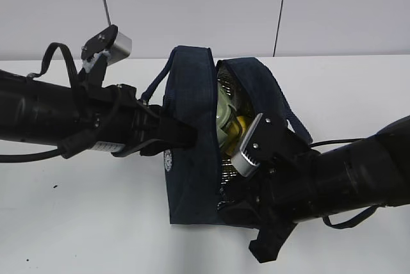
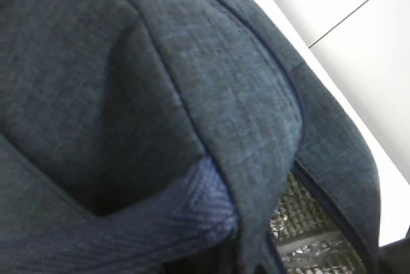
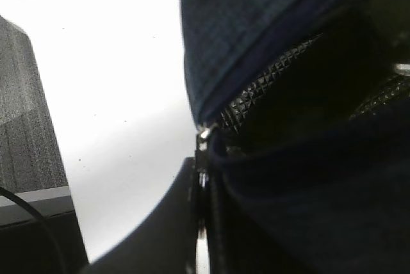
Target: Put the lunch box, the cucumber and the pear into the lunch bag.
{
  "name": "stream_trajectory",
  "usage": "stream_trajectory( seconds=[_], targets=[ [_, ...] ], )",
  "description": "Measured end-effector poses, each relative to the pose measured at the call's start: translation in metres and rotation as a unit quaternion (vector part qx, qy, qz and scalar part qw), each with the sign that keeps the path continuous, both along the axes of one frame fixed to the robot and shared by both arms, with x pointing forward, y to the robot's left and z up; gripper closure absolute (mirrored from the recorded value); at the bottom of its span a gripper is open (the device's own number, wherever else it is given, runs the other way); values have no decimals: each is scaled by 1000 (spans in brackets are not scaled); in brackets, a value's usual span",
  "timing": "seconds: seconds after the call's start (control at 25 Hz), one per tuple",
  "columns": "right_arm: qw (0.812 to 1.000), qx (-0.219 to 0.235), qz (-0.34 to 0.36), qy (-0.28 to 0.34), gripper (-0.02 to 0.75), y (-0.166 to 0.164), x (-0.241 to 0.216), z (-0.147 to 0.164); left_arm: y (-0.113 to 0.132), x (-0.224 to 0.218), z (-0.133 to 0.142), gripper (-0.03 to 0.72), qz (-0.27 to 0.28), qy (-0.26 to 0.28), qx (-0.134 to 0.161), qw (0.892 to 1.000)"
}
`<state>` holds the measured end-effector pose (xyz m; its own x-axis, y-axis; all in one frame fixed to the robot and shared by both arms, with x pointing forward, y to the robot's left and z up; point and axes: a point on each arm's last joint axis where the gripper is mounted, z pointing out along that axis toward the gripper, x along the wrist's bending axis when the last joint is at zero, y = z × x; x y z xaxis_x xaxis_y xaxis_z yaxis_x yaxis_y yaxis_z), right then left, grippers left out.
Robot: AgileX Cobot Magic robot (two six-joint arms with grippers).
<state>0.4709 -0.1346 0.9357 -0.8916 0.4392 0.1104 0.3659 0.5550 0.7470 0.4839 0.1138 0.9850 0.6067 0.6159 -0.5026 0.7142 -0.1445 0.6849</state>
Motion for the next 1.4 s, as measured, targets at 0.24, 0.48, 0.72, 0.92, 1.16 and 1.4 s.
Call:
stream_trajectory(
  seconds=[0.24, 0.48, 0.72, 0.92, 1.16, 1.4],
  targets=[
    [1000, 9, -1, -16, 732, -3, -6, 20, 0, -3, -1, 295, -23, -6, 10, 1000],
    [999, 26, -9, -42, 732, -6, -12, 43, -3, -9, 0, 267, -69, -3, 3, 998],
    [998, 37, -17, -52, 732, -8, -14, 53, -6, -15, 2, 264, -101, 5, -12, 995],
    [998, 41, -19, -42, 732, -7, -15, 53, -6, -16, 2, 290, -108, 8, -16, 994],
    [998, 42, -17, -40, 732, -7, -16, 52, -11, -18, -6, 501, -116, 19, -10, 993],
    [998, 44, -17, -45, 732, -8, -17, 55, -14, -18, -10, 685, -121, 25, -7, 992]
  ],
)
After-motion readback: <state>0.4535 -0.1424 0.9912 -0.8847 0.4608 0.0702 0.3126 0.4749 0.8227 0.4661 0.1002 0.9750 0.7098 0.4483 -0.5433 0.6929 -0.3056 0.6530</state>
